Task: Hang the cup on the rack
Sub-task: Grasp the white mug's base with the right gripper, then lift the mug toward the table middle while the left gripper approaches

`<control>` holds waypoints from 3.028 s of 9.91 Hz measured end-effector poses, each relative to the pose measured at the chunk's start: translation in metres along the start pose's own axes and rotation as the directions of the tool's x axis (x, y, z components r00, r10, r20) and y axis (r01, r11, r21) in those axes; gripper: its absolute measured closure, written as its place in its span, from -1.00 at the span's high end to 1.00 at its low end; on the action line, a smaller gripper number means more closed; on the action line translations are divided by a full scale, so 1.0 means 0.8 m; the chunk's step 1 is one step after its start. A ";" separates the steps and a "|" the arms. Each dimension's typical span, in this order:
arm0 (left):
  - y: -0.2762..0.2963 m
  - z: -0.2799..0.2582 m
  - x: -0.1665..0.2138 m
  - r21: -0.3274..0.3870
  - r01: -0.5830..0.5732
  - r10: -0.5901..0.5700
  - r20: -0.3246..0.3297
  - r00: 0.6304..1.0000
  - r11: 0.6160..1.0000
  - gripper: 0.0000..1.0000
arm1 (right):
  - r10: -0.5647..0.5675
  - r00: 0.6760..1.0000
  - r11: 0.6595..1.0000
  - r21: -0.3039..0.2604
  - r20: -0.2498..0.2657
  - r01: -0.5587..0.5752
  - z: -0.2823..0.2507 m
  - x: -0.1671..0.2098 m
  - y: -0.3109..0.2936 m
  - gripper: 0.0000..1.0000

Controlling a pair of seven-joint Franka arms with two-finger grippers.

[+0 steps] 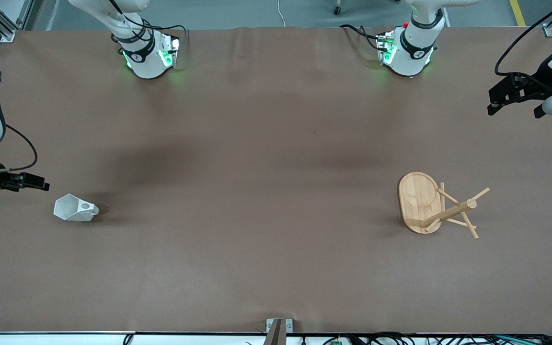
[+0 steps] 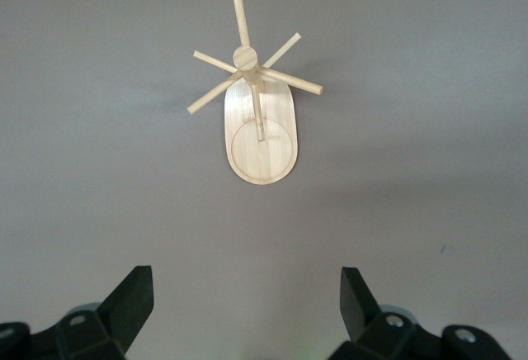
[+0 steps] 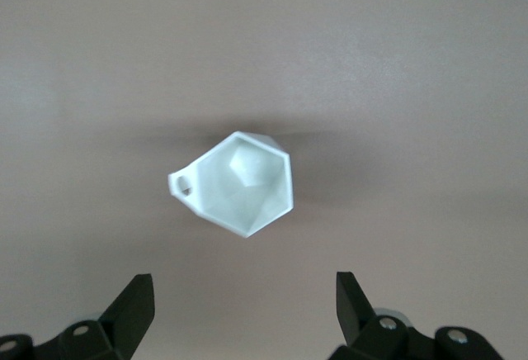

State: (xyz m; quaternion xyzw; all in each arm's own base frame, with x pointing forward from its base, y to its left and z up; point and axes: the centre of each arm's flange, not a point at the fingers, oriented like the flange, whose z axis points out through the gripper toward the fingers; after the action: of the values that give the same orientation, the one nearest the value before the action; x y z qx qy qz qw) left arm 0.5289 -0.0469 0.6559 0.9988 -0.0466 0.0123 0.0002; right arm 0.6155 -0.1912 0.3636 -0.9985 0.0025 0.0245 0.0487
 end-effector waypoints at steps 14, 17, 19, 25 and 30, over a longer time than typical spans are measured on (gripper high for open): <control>0.003 0.002 -0.002 0.000 -0.002 0.002 0.018 1.000 1.000 1.00 | -0.007 0.999 0.995 0.095 -0.052 0.012 0.141 0.027 0.032 -0.92; 0.002 0.002 -0.002 0.000 -0.001 0.001 0.018 1.000 1.000 1.00 | 0.009 0.999 0.988 0.156 -0.035 -0.003 0.079 0.032 -0.018 -0.92; 0.002 0.002 -0.002 0.000 0.000 0.000 0.018 1.000 1.000 1.00 | -0.043 0.999 0.965 0.259 -0.008 0.043 0.040 0.031 -0.094 -0.92; 0.002 0.002 -0.002 0.000 -0.001 0.001 0.018 1.000 1.000 1.00 | -0.122 0.992 0.687 0.721 -0.013 0.094 0.009 0.028 -0.329 -0.92; 0.006 0.002 -0.002 0.000 -0.007 0.007 0.018 1.000 1.000 1.00 | -0.032 0.997 0.401 0.915 0.067 -0.049 -0.018 0.013 -0.504 -0.92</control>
State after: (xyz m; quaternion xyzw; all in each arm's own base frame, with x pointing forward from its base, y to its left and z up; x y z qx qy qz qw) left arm 0.5267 -0.0516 0.6542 0.9987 -0.0499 0.0033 -0.0002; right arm 0.6299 0.2089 0.4169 -0.8072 0.0189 0.0562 0.5873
